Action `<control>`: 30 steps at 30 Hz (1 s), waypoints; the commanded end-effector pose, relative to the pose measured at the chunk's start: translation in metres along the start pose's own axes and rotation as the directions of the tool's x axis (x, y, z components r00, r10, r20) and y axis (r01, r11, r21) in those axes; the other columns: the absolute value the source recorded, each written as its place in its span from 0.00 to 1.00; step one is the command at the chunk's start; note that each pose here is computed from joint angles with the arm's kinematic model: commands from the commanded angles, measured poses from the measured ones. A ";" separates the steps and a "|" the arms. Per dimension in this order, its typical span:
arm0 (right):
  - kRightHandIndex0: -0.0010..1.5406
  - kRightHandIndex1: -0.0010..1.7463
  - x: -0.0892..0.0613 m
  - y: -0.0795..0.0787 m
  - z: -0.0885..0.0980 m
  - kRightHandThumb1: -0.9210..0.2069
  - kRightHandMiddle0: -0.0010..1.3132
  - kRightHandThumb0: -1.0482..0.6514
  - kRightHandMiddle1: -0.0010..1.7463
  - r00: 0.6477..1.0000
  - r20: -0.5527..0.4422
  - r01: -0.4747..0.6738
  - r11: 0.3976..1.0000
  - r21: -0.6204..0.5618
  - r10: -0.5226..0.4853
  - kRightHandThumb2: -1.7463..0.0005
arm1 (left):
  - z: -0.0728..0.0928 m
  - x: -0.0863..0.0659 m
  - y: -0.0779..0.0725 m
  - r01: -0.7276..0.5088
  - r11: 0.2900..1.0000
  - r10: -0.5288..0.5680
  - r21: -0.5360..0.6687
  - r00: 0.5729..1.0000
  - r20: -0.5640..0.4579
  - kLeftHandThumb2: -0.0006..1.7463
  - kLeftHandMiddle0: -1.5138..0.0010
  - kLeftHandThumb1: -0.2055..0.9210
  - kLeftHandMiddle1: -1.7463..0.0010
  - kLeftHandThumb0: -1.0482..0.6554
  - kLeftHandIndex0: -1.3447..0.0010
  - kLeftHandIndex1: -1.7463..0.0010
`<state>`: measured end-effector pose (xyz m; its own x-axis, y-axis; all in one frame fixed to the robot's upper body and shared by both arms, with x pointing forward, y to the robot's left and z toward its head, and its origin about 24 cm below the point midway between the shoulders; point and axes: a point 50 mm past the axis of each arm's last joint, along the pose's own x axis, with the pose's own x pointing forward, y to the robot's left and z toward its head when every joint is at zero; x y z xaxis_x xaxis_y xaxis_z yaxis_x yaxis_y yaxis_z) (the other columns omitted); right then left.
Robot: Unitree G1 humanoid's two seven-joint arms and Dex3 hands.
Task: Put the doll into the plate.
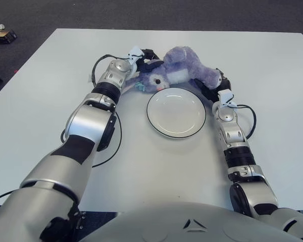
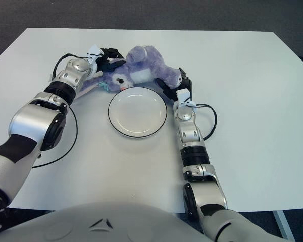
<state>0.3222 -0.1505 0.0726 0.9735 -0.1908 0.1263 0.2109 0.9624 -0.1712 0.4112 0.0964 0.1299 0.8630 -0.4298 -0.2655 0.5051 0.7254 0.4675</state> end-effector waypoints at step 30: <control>0.61 1.00 0.004 -0.006 0.000 0.41 0.50 0.72 1.00 0.986 -0.165 0.028 0.985 0.168 0.000 0.51 | -0.016 -0.004 -0.009 0.031 0.999 -0.030 -0.024 0.998 0.048 0.10 0.63 1.00 0.00 0.40 0.58 0.21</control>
<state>0.3244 -0.1564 0.0754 0.9758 -0.2175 0.0208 0.2182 0.9753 -0.0354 0.4087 0.0976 0.1278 0.8610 -0.4609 -0.2151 0.5058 0.7312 0.4578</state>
